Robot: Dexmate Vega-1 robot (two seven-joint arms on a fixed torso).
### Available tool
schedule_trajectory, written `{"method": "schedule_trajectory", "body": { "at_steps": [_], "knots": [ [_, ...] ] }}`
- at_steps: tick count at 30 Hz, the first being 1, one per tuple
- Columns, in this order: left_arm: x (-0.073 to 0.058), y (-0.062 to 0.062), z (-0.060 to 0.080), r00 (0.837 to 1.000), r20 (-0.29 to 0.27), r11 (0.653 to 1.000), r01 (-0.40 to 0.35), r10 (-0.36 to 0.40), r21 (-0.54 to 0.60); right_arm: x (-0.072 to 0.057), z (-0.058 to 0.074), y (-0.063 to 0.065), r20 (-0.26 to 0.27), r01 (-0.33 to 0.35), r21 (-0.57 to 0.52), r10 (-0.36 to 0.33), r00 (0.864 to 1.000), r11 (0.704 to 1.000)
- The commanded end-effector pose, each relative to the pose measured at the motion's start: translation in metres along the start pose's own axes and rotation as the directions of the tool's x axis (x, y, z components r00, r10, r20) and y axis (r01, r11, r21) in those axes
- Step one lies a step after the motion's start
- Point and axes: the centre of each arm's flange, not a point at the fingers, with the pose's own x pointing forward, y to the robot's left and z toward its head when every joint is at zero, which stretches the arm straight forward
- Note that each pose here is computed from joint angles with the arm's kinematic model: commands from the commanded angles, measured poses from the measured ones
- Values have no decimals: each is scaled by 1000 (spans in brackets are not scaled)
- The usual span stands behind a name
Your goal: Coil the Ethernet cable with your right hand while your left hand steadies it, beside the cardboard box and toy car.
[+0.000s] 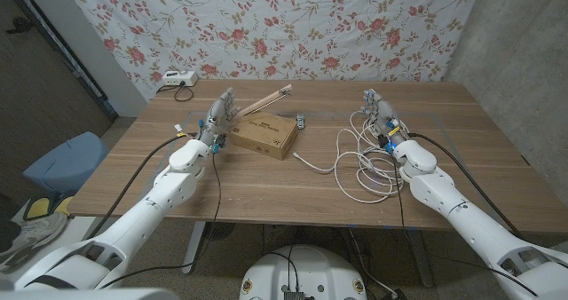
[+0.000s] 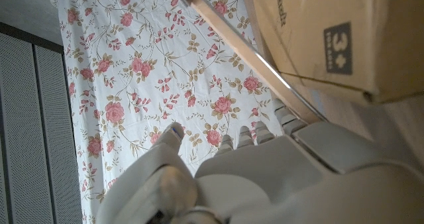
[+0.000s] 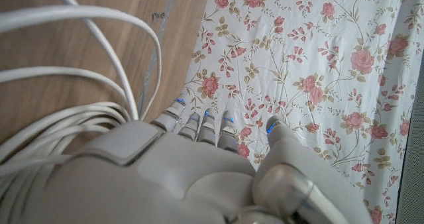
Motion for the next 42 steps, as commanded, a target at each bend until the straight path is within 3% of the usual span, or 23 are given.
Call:
{"method": "schedule_trajectory", "body": {
  "at_steps": [1,9,14,22,26,28,34,36,39,42],
  "knots": [
    [6,11,20,999,38,993,-9,4,122,1,1,7,30,11,-1,-11,999,1000],
    [9,6,50,996,77,952,-68,47,299,1,-10,1,30,5,29,-6,1000,1000],
    [6,0,74,990,104,884,-131,94,449,-6,-14,-6,32,16,42,-17,999,999],
    [-5,4,97,974,82,741,-215,212,636,-17,-16,-13,33,24,48,-26,999,999],
    [-14,10,104,962,52,672,-224,267,706,-20,-18,-15,31,27,53,-29,999,998],
    [-18,12,107,955,42,621,-224,293,751,-21,-18,-16,31,27,54,-29,999,998],
    [-29,16,119,917,14,434,-202,400,878,-18,-20,-14,32,19,58,-21,999,998],
    [-31,19,121,903,2,391,-188,431,901,-15,-20,-13,33,17,59,-19,999,998],
    [-35,23,124,885,-23,361,-166,465,918,-10,-19,-12,34,12,59,-14,999,998],
    [-37,26,127,861,-51,293,-116,506,949,-3,-17,-10,38,5,58,-7,999,998]
  ]
}}
